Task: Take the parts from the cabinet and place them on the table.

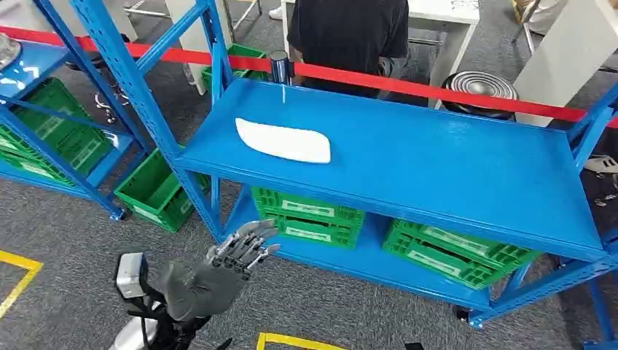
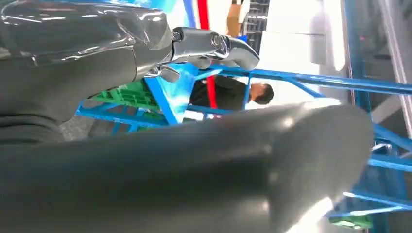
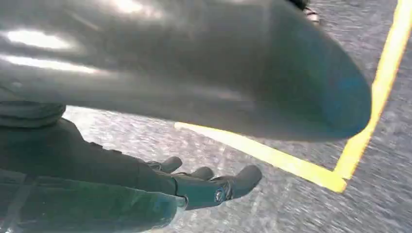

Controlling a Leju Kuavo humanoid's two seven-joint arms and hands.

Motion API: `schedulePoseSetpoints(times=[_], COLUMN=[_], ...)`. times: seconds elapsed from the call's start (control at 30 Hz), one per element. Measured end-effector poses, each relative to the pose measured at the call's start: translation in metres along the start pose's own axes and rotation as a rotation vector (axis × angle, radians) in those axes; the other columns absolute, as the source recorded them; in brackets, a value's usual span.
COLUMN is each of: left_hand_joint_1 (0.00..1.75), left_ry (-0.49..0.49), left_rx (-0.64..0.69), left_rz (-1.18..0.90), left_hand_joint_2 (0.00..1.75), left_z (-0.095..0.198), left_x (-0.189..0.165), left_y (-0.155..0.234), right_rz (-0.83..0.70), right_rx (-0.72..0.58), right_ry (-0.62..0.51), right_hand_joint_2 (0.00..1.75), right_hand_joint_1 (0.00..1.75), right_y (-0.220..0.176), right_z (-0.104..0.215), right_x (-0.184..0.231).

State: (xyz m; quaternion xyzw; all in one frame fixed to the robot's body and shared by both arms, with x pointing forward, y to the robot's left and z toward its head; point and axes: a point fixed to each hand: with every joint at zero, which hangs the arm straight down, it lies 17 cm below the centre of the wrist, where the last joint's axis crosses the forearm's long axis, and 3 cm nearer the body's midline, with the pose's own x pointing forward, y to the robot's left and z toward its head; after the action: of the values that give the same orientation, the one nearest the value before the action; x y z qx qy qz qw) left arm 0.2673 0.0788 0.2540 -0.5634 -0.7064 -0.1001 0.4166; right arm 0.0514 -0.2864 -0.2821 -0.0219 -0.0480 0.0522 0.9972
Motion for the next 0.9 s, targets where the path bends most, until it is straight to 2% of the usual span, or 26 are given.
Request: schedulePoseSetpoints(times=[0.9], left_hand_joint_1=[0.00], left_ry=[-0.025], left_rx=[-0.030], left_rz=[0.011], left_hand_joint_2=[0.00], left_z=[-0.007], left_x=[0.003], left_y=[-0.006], right_rz=[-0.024], right_rx=[-0.004], right_ry=[0.017], right_hand_joint_2=[0.00], right_hand_joint_1=[0.00], right_y=[0.005], right_z=[0.000], right_x=[-0.012])
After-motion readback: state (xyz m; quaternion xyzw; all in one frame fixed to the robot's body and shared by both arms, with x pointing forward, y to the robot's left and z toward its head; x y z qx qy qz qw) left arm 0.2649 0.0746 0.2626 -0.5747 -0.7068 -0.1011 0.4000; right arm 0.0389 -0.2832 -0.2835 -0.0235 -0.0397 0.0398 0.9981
